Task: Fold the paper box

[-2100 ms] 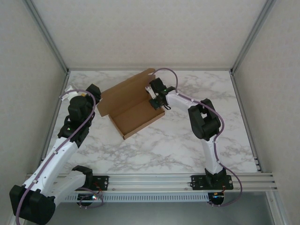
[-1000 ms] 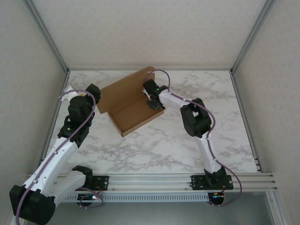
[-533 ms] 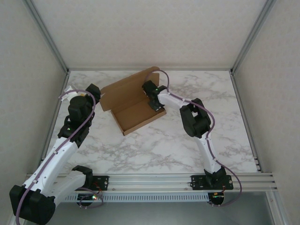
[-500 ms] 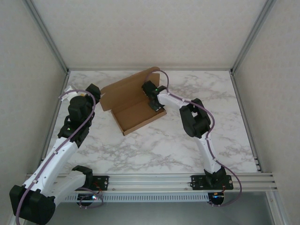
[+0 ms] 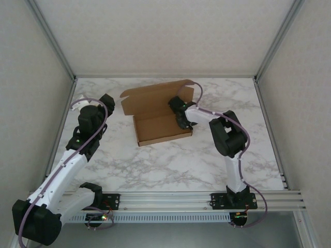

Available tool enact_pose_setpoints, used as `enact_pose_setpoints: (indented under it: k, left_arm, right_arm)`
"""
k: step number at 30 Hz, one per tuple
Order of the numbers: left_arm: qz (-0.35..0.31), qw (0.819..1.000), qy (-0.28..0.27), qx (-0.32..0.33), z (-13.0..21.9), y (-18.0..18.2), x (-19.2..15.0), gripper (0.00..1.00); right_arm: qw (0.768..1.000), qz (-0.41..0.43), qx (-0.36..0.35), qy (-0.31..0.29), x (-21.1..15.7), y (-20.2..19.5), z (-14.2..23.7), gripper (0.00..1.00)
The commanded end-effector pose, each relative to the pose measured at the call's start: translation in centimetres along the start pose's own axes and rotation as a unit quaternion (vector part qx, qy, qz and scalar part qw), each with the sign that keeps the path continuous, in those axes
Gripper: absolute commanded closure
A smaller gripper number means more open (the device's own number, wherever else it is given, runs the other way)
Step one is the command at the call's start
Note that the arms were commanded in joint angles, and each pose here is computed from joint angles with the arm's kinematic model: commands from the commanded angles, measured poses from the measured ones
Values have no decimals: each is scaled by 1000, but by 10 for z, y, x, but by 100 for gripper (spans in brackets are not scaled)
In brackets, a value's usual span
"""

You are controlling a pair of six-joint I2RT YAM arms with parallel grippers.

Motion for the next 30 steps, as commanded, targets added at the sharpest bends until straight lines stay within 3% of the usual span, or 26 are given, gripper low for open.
enact_pose_setpoints:
  k: [1, 4, 9, 13, 20, 30]
  left_arm:
    - [-27, 996, 84, -8, -8, 6, -31, 23]
    - [-57, 984, 168, -17, -19, 7, -60, 24]
    - [-126, 958, 256, -37, -29, 6, -96, 23]
    - [-175, 931, 318, -31, -49, 6, -116, 23]
    - [-167, 908, 382, -44, -83, 10, -158, 29]
    - [-146, 899, 411, -25, -96, 31, -190, 46]
  right_arm:
    - [998, -62, 2, 30, -37, -12, 3, 53]
    - [993, -102, 59, -2, -50, -19, 22, 39]
    - [978, -137, 138, -75, -51, -32, 64, 21]
    - [958, -164, 206, -113, -52, -37, 88, 21]
    - [941, -182, 252, -138, -62, -43, 103, 22]
    - [941, -176, 255, -133, -77, -47, 94, 24]
Point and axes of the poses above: each hand's point on the last joint's axis, 136 mm out from that joint toward the fingers, its own z axis back along the fingers, its own y axis along the line the jaws close on, x = y × z, the point moved 8 cm from there along z, back along the fingers, and after that the axes turned 5 degrees about -z, right-handed, at the moved point
